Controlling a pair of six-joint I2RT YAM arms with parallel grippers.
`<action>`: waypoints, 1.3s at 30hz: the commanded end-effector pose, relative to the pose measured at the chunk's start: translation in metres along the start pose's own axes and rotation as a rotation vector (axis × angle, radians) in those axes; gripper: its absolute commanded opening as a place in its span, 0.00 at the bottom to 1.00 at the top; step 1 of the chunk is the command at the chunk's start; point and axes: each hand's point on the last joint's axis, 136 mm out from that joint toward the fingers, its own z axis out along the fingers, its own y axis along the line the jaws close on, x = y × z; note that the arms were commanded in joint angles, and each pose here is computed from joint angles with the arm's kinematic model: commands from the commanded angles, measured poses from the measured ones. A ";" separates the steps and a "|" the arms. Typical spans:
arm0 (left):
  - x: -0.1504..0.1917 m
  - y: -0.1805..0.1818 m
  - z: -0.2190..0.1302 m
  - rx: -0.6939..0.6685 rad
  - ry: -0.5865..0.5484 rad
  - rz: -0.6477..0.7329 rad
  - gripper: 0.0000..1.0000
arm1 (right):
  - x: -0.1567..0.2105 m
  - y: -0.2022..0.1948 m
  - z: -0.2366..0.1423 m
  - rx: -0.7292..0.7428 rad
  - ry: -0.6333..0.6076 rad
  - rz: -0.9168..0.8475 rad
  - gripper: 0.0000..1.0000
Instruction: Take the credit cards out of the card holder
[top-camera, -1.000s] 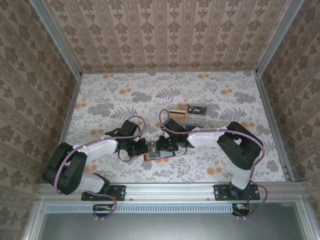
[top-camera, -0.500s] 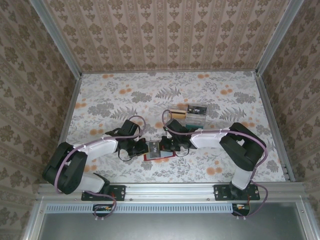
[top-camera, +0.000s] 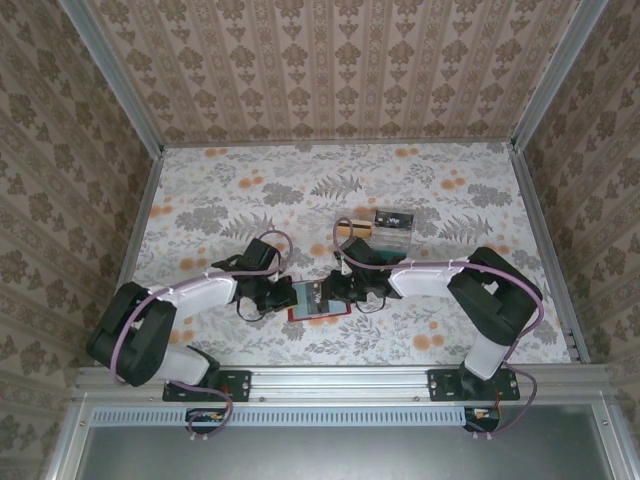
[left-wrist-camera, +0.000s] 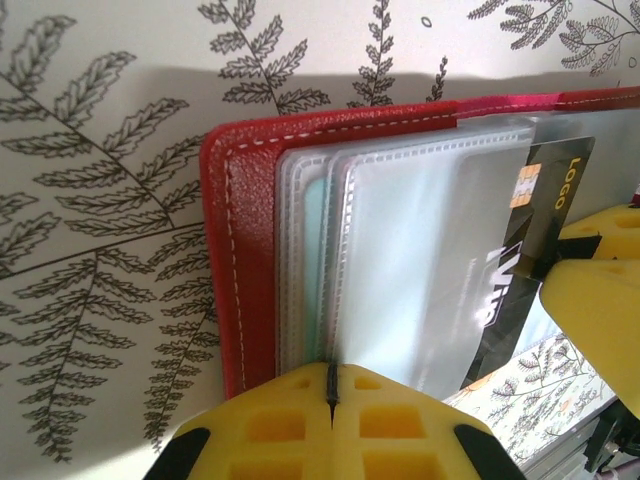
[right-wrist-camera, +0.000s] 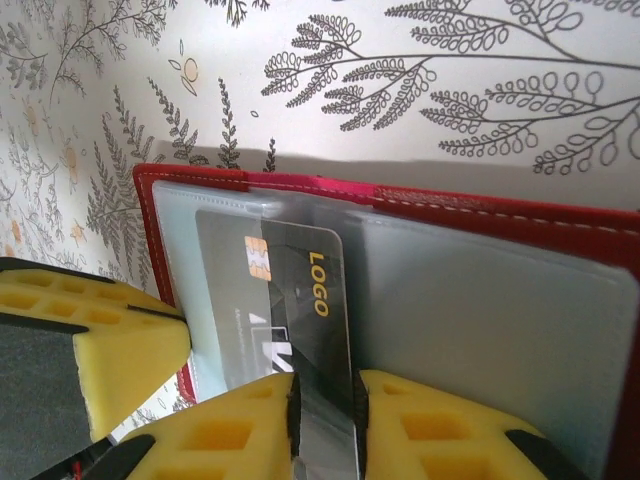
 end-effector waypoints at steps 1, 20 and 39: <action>0.014 0.027 0.008 -0.105 0.052 -0.024 0.00 | 0.006 -0.004 0.009 -0.020 0.023 0.028 0.23; 0.014 0.031 0.006 -0.128 0.068 -0.011 0.00 | 0.006 -0.033 -0.012 0.022 -0.007 0.052 0.00; -0.016 -0.001 -0.009 -0.051 0.021 0.065 0.00 | -0.012 -0.010 -0.110 0.082 -0.099 -0.158 0.00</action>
